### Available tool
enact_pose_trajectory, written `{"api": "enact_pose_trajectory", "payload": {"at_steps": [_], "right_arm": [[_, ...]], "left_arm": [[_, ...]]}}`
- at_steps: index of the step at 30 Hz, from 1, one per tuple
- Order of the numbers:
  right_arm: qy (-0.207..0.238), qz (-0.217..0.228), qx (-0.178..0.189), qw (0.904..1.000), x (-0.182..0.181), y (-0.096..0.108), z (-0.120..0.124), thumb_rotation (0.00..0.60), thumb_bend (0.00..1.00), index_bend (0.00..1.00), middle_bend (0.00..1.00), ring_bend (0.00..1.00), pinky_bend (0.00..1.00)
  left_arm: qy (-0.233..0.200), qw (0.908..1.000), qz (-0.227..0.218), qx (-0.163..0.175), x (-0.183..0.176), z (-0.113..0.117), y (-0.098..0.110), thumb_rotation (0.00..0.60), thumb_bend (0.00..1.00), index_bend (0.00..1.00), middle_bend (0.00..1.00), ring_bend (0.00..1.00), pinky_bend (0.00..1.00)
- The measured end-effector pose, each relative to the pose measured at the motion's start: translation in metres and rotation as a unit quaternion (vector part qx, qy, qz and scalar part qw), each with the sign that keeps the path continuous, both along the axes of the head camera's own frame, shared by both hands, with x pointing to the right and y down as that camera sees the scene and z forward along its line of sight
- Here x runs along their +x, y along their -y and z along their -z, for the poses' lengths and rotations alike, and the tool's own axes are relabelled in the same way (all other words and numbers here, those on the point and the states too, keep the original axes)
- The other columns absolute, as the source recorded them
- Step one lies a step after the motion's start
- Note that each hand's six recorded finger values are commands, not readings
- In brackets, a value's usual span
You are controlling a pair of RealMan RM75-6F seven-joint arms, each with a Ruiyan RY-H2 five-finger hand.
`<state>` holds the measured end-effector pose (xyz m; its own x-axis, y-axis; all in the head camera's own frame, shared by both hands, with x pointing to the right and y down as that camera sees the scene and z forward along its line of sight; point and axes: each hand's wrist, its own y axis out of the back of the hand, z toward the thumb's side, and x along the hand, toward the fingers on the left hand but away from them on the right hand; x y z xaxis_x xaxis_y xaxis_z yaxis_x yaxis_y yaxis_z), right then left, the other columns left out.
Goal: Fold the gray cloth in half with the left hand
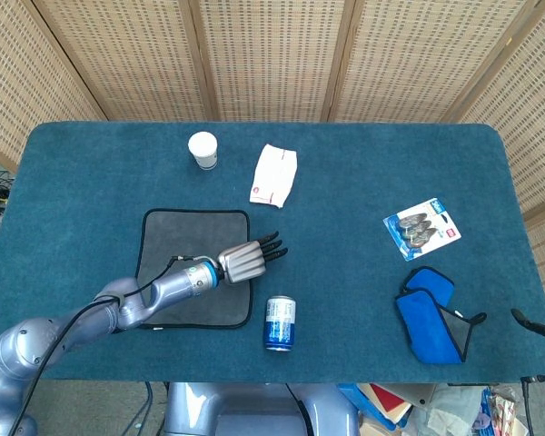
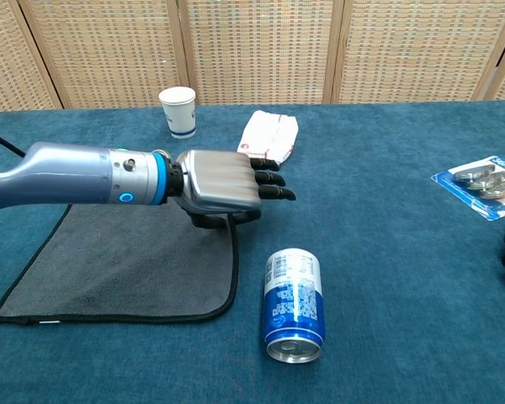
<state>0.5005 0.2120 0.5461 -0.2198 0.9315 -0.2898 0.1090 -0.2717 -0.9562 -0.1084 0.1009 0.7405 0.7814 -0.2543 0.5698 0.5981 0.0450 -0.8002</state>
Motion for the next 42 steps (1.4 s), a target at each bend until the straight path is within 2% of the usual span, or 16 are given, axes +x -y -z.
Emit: {"api": "enact_pose_trajectory", "payload": {"at_steps": [5,13,27,42], "right_arm": [[0.001,0.002,-0.002,1.0,-0.001,0.0,0.0,0.6,0.0,0.0,0.0,0.0,0.0],[0.002,0.009,-0.002,1.0,-0.006,-0.001,0.0,0.6,0.0,0.0,0.0,0.0,0.0],[0.004,0.017,-0.005,0.9998,-0.012,-0.002,-0.001,0.6,0.0,0.0,0.0,0.0,0.0],[0.003,0.019,-0.005,0.9998,-0.014,-0.003,-0.001,0.6,0.0,0.0,0.0,0.0,0.0]], "left_arm": [[-0.011,0.9998,0.015,-0.004,-0.024,0.008,0.006,0.6,0.51,0.6,0.0,0.0,0.0],[-0.012,0.9984,0.055,-0.009,-0.084,0.015,0.01,0.6,0.51,0.6,0.0,0.0,0.0],[0.024,0.995,0.096,-0.009,-0.168,0.008,0.003,0.6,0.51,0.6,0.0,0.0,0.0],[0.039,0.9921,0.118,-0.017,-0.196,0.0,0.001,0.6,0.51,0.6,0.0,0.0,0.0]]}}
